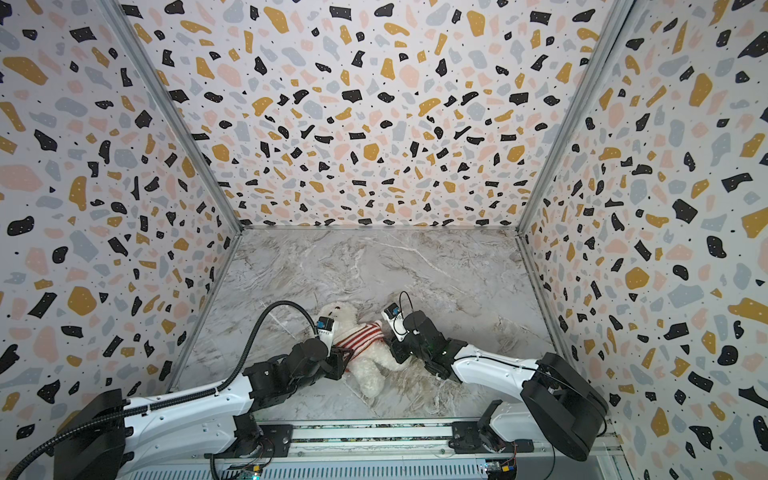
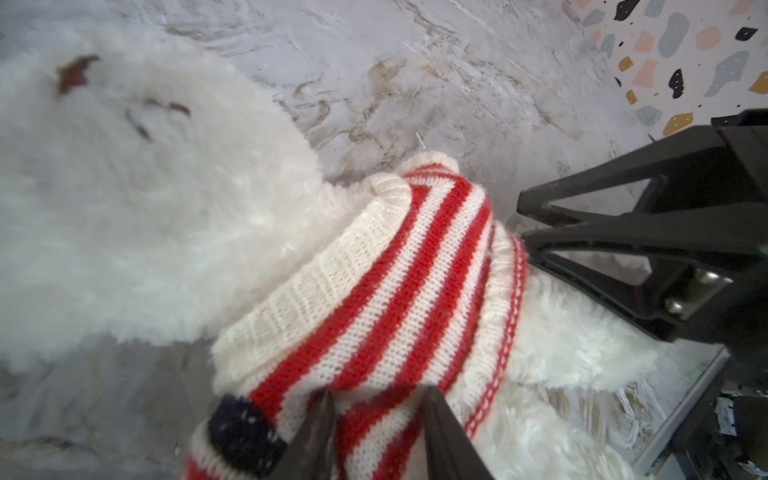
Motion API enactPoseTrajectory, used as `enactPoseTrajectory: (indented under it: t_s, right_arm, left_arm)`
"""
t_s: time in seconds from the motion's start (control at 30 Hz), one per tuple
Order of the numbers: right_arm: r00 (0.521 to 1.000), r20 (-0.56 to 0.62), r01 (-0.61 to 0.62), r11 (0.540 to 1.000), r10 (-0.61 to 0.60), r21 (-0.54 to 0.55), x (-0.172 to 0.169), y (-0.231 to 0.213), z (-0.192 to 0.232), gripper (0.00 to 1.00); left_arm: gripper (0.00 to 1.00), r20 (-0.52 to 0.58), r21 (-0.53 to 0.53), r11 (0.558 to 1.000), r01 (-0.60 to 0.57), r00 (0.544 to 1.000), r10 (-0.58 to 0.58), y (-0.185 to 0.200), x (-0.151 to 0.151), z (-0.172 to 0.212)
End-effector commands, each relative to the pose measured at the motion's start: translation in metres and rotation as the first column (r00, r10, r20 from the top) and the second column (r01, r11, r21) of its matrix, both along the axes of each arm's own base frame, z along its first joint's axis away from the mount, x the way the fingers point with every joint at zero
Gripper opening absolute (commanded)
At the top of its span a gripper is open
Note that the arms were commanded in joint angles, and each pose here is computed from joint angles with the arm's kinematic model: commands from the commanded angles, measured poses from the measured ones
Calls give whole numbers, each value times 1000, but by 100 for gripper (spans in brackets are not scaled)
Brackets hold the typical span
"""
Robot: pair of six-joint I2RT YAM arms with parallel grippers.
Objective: Dress the teddy bear
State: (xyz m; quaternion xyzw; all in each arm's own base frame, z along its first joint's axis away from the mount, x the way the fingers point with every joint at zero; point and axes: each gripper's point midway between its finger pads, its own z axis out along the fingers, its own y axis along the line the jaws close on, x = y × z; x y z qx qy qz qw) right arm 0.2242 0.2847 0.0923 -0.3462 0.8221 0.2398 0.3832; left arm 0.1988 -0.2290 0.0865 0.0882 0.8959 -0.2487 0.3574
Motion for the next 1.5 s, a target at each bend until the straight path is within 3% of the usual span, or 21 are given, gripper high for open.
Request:
enactPoseTrajectory:
  t_s: [0.0,0.17,0.37,0.7,0.97,1.2,1.47]
  right_arm:
    - [999,-16,-41,999,41,5,-19,10,-1,33]
    - [995,-51,-79,996,81,39,-46,28,-6,31]
    - [989,-42,-136,979,144,149,-67,53,18,30]
    - [1000,-2,19,981,-19,194,-45,1,39,33]
    - [985,-60,171,957,-161,236,-17,-53,20,33]
    - [987,-87,149,961,-132,233,-23,-53,6,33]
    - [990,-107,111,966,-88,234,-25,-42,-6,29]
  left_arm:
    - [37,23,33,998,-48,999,47,14,8,-4]
    - [37,29,42,996,-77,997,75,21,16,-6]
    - [39,42,67,992,-109,993,107,32,26,-8]
    - [48,125,97,990,-104,988,91,30,40,30]
    - [48,113,-48,999,-1,994,7,-6,16,67]
    - [50,-35,-224,974,17,999,-26,-40,-15,61]
    - [48,-7,-158,987,34,999,-35,-57,-3,62]
